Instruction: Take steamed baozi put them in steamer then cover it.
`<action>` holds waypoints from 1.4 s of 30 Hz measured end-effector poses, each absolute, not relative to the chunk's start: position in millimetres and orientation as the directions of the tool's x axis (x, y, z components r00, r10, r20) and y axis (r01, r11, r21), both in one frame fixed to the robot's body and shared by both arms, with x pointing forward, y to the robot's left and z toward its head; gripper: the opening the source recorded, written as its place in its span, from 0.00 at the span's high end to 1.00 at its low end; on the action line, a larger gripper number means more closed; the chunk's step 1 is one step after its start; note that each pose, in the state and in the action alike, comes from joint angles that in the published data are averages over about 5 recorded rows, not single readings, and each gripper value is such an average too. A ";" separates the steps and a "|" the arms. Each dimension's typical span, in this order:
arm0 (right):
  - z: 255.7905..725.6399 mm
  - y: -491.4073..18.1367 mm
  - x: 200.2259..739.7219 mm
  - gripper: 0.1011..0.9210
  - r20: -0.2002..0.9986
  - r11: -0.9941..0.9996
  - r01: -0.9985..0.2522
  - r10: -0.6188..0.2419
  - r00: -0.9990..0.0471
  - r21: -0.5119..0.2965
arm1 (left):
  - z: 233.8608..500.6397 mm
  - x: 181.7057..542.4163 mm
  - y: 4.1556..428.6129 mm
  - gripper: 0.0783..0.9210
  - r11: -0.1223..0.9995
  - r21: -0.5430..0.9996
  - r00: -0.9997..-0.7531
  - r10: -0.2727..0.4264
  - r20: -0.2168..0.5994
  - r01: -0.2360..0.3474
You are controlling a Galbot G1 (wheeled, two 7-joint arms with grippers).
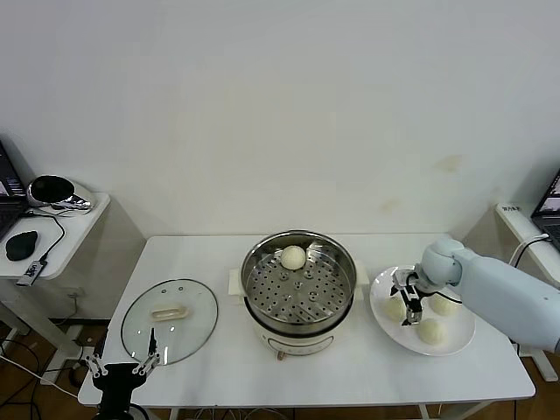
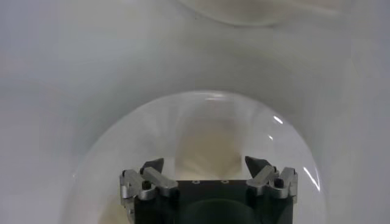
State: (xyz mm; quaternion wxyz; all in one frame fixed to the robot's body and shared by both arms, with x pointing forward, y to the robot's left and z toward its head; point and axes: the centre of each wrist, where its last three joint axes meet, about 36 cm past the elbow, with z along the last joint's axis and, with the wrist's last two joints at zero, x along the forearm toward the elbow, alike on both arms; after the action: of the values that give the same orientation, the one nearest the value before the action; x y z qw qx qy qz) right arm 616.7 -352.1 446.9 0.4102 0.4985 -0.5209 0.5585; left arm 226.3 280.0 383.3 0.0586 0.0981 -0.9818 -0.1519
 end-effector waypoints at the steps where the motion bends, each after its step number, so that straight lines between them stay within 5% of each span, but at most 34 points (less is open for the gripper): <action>1: 446.7 -352.3 617.2 0.22 0.984 -0.119 -0.977 -0.061 -0.169 -0.175 | 383.2 226.4 280.0 0.12 0.935 0.310 -0.974 -0.211 0.085 -0.175; 9: 449.0 -352.4 620.0 0.37 0.982 -0.111 -0.976 -0.062 -0.181 -0.187 | 382.5 226.5 279.0 0.12 0.935 0.307 -0.974 -0.212 0.085 -0.177; 17: 469.3 -357.9 620.9 0.41 0.979 -0.088 -0.976 -0.067 -0.195 -0.200 | 383.3 226.3 278.9 0.12 0.935 0.308 -0.974 -0.210 0.084 -0.175; 30: 610.6 -335.4 624.7 0.39 0.939 -0.100 -0.939 -0.138 -0.314 -0.329 | 384.6 233.6 276.1 0.12 0.940 0.304 -0.979 -0.187 0.077 -0.155; 42: 690.9 -228.2 615.4 0.38 0.899 -0.125 -0.919 -0.291 -0.327 -0.375 | 387.6 241.3 277.6 0.12 0.941 0.301 -0.980 -0.183 0.074 -0.153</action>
State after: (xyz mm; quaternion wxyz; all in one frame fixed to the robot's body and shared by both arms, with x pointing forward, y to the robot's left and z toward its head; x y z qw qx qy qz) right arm 615.4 -228.2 690.9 0.2834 0.5060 -0.5975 0.5538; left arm 241.3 277.6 387.6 0.0505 0.0853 -0.9839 -0.1485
